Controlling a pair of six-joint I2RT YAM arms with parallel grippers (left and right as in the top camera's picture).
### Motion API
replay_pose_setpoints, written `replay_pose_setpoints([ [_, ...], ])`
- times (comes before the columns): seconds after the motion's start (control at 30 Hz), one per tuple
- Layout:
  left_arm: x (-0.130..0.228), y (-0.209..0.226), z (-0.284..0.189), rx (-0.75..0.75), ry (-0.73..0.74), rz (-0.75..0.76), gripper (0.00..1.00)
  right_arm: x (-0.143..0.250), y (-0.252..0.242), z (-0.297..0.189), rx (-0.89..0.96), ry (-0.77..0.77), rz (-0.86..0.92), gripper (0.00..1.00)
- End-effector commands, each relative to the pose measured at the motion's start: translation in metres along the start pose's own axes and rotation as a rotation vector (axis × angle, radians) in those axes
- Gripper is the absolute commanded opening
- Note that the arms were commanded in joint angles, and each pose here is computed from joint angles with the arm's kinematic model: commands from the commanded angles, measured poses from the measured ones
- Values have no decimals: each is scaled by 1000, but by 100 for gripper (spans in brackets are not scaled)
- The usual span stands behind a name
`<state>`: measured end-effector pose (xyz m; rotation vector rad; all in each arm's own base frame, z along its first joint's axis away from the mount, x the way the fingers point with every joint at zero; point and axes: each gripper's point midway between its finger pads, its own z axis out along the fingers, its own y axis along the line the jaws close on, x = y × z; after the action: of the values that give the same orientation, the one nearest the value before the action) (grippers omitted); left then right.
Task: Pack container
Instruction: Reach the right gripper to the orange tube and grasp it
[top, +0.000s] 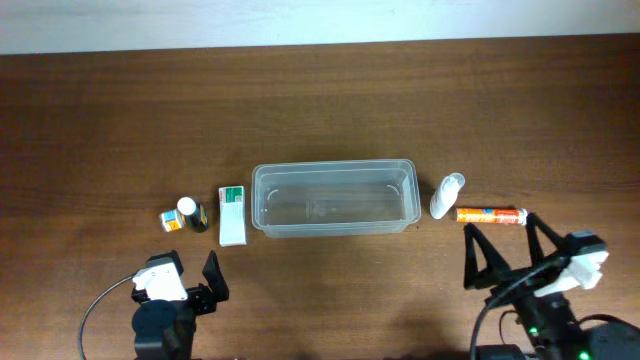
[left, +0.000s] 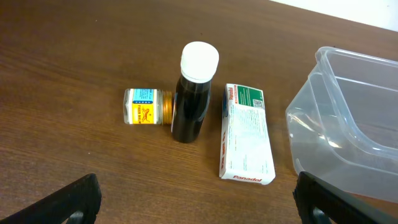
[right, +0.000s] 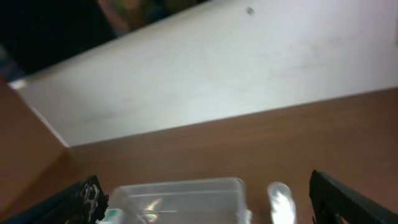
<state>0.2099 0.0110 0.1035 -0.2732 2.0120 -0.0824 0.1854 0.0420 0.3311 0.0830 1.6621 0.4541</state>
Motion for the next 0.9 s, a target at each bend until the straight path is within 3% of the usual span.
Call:
replay_pose_setpoints([
  [0.0,1,-3,0,16,-3,-1,100,2,12,7,-59,76,32,98],
  [0.17,1,-3,0,16,-3,0,100,20,-25,36,153,290,102,98],
  [0.3,1,-3,0,16,-3,-1,100,2,-43,51,308,413,112,98],
  [0.43,1,-3,0,16,-3,0,100,-20,-43,70,351,487,120,98],
  [0.57,1,-3,0,16,-3,0,100,-6,-62,85,437,595,119,98],
  [0.67,1,-3,0,16,-3,-1,100,16,-109,85,691,645,308,98],
  [0.87,1,-3,0,16,-3,0,100,49,-172,76,911,745,553,98],
])
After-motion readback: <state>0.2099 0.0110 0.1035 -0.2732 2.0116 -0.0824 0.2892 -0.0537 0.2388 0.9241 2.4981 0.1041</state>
